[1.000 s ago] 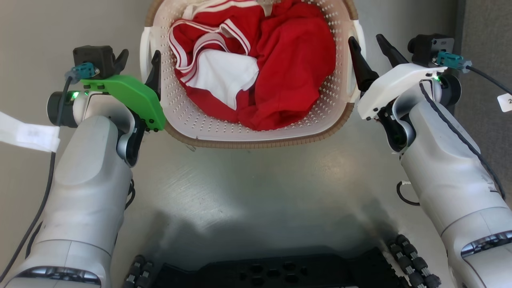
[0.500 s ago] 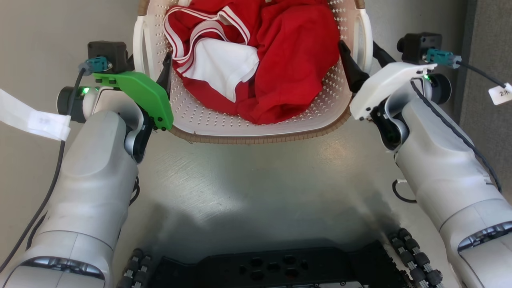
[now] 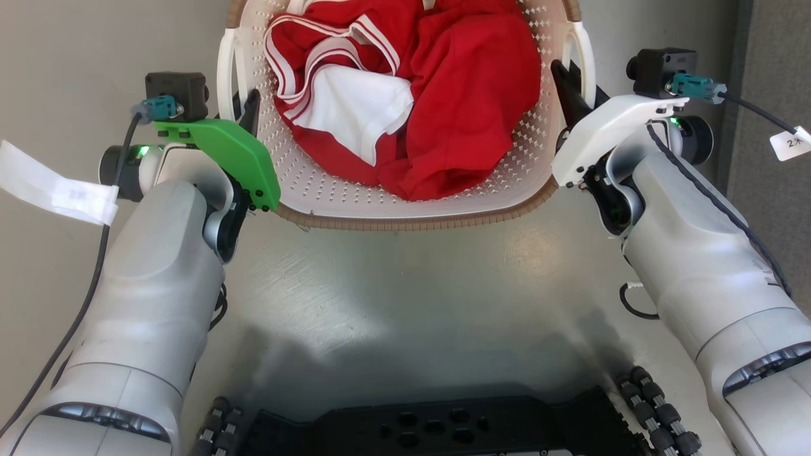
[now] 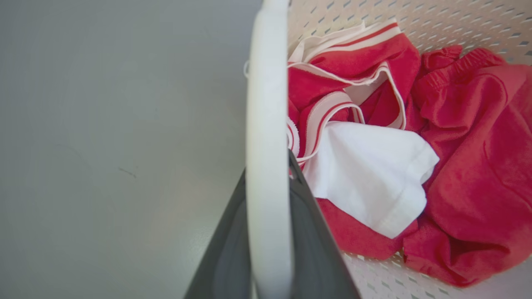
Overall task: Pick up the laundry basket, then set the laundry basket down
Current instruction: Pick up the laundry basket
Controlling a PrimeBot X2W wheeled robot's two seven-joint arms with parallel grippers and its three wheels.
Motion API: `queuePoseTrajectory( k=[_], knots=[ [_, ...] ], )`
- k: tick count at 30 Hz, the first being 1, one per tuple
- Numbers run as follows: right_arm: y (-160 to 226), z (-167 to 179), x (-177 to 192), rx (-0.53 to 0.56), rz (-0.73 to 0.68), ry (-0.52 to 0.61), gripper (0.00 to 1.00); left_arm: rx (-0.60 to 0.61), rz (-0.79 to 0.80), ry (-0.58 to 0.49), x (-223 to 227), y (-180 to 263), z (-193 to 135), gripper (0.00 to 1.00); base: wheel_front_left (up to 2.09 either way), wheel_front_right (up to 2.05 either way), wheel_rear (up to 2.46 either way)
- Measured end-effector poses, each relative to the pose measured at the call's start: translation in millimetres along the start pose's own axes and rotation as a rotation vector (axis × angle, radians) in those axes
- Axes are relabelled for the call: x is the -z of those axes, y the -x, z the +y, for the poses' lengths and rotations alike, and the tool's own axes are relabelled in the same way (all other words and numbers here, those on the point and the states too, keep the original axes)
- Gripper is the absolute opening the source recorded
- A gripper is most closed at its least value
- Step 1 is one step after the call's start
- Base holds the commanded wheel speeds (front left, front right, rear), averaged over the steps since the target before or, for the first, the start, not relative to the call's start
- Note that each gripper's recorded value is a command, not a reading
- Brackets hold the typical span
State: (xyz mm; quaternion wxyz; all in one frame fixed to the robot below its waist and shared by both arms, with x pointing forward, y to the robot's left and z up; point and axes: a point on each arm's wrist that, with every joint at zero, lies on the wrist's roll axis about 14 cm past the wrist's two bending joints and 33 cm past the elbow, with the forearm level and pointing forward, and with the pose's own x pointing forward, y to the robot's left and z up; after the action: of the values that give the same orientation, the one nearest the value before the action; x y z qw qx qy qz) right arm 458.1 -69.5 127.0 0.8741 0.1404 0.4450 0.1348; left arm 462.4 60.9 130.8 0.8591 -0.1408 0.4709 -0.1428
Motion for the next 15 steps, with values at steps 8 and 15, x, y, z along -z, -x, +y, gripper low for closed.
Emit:
queuePoseTrajectory(
  k=[8, 15],
  knots=[
    [9, 11, -16, -0.020, -0.029, 0.019, 0.00, 0.001, -0.039, -0.001, -16, 12, -6, 0.00, 0.00, 0.00, 0.00],
    [28, 19, -30, -0.020, -0.049, 0.027, 0.00, 0.008, -0.060, 0.008, -24, 32, -16, 0.00, 0.00, 0.00, 0.00]
  ],
)
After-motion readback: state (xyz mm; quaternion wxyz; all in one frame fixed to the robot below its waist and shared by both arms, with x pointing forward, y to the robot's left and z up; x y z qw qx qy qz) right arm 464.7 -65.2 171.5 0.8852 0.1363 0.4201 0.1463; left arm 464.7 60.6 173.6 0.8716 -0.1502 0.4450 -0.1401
